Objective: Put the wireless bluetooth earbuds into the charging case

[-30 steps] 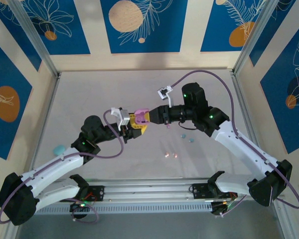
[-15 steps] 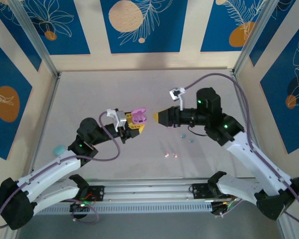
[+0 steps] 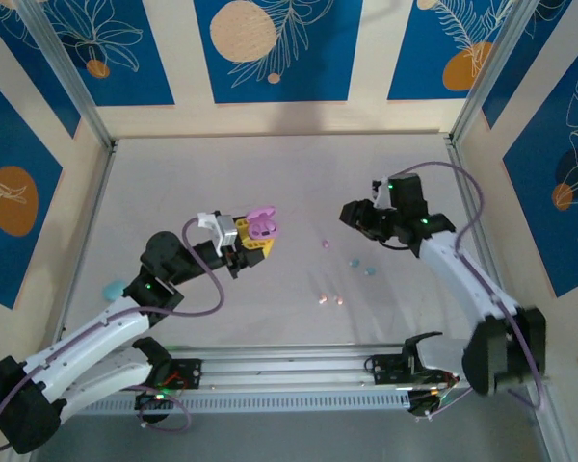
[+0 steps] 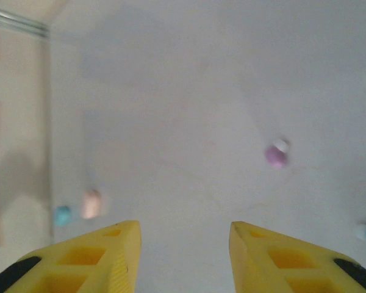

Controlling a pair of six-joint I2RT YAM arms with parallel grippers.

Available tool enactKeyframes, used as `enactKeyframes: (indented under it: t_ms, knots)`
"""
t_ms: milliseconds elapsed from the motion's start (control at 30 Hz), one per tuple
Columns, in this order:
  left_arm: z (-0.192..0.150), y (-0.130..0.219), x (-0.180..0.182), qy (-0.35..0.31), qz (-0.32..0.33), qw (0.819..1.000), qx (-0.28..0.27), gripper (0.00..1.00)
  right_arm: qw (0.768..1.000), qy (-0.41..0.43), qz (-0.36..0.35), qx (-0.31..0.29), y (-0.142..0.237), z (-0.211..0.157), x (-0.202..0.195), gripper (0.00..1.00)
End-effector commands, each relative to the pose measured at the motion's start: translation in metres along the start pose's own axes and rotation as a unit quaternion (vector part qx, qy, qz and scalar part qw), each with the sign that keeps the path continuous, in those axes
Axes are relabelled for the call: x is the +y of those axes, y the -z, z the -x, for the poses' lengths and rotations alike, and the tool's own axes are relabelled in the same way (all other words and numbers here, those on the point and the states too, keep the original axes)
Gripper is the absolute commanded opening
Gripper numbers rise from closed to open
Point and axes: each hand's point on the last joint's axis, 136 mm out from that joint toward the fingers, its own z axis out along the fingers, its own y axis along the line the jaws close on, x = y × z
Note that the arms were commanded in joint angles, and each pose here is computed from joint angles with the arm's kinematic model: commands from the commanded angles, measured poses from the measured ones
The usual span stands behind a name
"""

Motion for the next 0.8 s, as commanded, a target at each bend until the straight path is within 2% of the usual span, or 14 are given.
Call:
enactKeyframes:
  t_ms: [0, 100, 267, 400, 600, 767]
  knots:
    - [0.007, 0.004, 0.000, -0.002, 0.007, 1.000, -0.006, 0.30, 0.998, 0.009, -0.037, 0.057, -0.025, -0.007, -0.018, 0.43]
    - [0.008, 0.006, 0.000, 0.000, 0.010, 1.000, -0.006, 0.30, 0.990, 0.021, -0.076, 0.113, -0.057, -0.011, -0.030, 0.43]
    - [0.008, 0.006, 0.000, 0.003, 0.010, 1.000, -0.004, 0.30, 0.978, 0.078, -0.114, 0.159, -0.098, -0.008, -0.031, 0.44]
    - [0.007, 0.006, -0.001, 0.003, 0.009, 1.000, 0.003, 0.31, 0.968, 0.092, -0.139, 0.187, -0.125, -0.002, -0.037, 0.42]
    - [0.008, 0.009, -0.001, 0.000, 0.013, 1.000, 0.005, 0.31, 0.959, 0.101, -0.148, 0.221, -0.151, -0.004, -0.047, 0.42]
    - [0.007, 0.008, -0.001, 0.001, 0.011, 1.000, 0.006, 0.31, 0.945, 0.109, -0.166, 0.260, -0.156, -0.015, -0.060, 0.41]
